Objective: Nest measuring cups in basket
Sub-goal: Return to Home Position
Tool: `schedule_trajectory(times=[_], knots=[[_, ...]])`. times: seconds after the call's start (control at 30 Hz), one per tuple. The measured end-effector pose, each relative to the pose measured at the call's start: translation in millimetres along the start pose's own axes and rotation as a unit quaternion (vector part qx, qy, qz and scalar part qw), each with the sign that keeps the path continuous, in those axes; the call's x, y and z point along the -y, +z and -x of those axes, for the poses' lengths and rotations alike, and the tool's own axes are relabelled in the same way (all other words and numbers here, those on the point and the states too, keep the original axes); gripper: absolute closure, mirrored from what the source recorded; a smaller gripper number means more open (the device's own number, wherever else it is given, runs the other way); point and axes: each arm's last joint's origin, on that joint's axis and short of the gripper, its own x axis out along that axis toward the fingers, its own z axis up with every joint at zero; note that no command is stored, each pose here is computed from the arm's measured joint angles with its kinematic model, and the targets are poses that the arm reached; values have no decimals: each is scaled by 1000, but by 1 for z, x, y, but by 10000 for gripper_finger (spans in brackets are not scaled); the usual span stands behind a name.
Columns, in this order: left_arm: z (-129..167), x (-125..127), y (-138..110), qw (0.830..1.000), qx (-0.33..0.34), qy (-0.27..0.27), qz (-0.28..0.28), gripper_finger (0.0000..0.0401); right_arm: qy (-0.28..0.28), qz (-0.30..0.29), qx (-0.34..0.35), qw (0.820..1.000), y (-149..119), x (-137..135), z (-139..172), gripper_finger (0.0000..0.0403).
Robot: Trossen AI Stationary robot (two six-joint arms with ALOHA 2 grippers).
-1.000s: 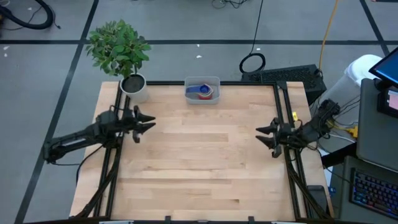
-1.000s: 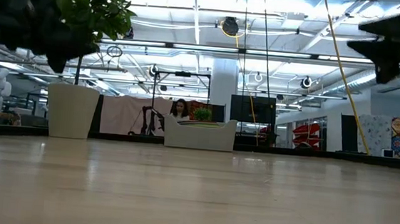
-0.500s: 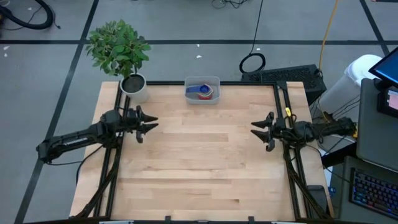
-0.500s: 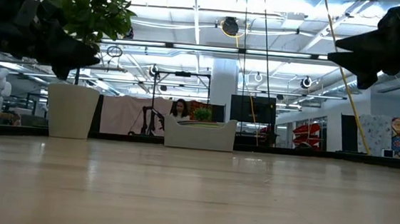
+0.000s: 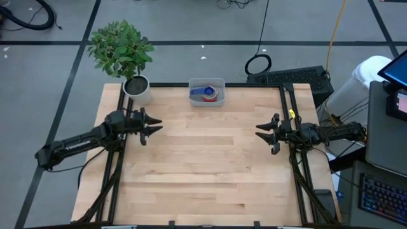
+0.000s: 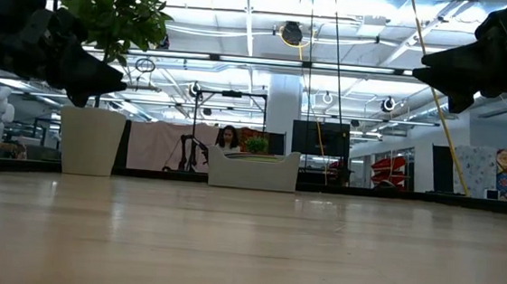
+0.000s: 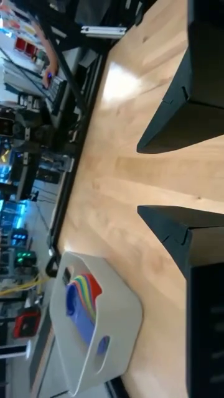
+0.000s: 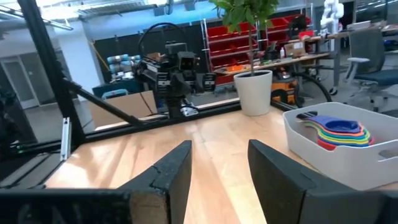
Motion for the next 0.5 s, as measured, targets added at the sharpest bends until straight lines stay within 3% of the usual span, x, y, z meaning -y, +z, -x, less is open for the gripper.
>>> schedule_trajectory(times=[0.2, 0.3, 0.37, 0.5], knots=[[-1, -3, -1, 1000, -7, -4, 4, 254, 6, 4, -12, 1000, -2, 0, -1, 254], [-2, 1, 3, 999, 9, -30, 11, 261, 1, 1, -20, 1000, -3, 0, -2, 254], [-3, 4, 2, 999, 1, -46, 15, 287, -1, 1, -27, 1000, -5, 1, -3, 254], [-4, 10, -4, 998, -23, -58, 1, 382, -1, 1, -28, 1000, -5, 1, -3, 254]])
